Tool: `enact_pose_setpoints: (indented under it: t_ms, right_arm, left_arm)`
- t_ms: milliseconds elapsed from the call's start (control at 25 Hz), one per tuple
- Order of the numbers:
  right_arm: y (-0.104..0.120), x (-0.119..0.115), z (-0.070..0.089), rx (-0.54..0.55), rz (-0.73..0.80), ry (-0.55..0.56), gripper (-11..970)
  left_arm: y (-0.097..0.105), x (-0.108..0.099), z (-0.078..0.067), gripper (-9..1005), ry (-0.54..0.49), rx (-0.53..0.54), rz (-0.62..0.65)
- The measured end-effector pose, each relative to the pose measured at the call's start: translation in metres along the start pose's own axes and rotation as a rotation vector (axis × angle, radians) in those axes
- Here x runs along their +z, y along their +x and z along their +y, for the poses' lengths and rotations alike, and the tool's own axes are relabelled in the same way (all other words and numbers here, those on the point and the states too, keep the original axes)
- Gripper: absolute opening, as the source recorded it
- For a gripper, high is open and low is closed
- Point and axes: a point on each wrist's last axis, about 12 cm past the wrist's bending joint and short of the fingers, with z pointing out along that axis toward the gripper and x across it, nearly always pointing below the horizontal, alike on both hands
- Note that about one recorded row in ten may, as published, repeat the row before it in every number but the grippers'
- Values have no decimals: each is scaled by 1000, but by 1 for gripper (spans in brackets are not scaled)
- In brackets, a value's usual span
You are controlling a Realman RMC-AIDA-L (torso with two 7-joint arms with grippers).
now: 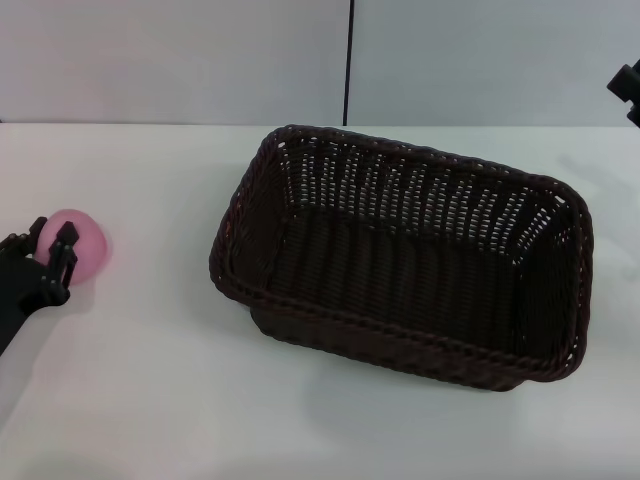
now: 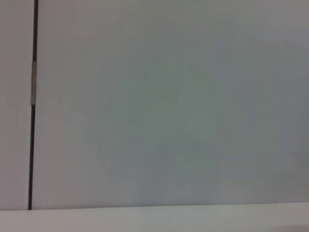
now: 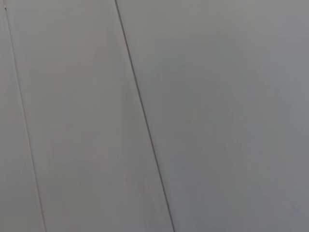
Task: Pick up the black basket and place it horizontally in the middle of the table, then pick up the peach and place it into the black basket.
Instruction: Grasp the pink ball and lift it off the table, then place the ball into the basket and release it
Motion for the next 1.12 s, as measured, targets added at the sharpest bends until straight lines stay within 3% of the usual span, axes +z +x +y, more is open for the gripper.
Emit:
enact_pose_setpoints:
  t_ms: [240, 440, 520, 640, 680, 760, 880, 920, 1120]
  right_arm:
    - [2, 0, 1, 10, -2, 7, 477]
    - [2, -8, -2, 11, -70, 87, 477]
    - [2, -13, -4, 19, -104, 133, 477]
    - [3, -18, -6, 28, -116, 178, 477]
    - [4, -18, -7, 31, -113, 191, 477]
    - [7, -18, -8, 40, -104, 212, 477]
    - [12, -18, -8, 46, -94, 231, 477]
    - [15, -17, -8, 48, -89, 241, 477]
    - [19, -16, -9, 51, -75, 260, 477]
  left_arm:
    - [-2, 0, -4, 298, 13, -10, -24]
    - [-4, -1, -7, 228, 25, -22, -52]
    - [-19, -4, -15, 208, 99, -54, -185]
    - [-22, -4, -16, 178, 117, -58, -207]
    - [-34, -2, -24, 168, 195, -82, -295]
    - [-44, 6, -35, 147, 290, -130, -351]
    - [-51, 17, -47, 129, 397, -160, -358]
    - [-55, 28, -59, 124, 503, -154, -336]
    - [-58, 43, -77, 88, 655, -112, -277]
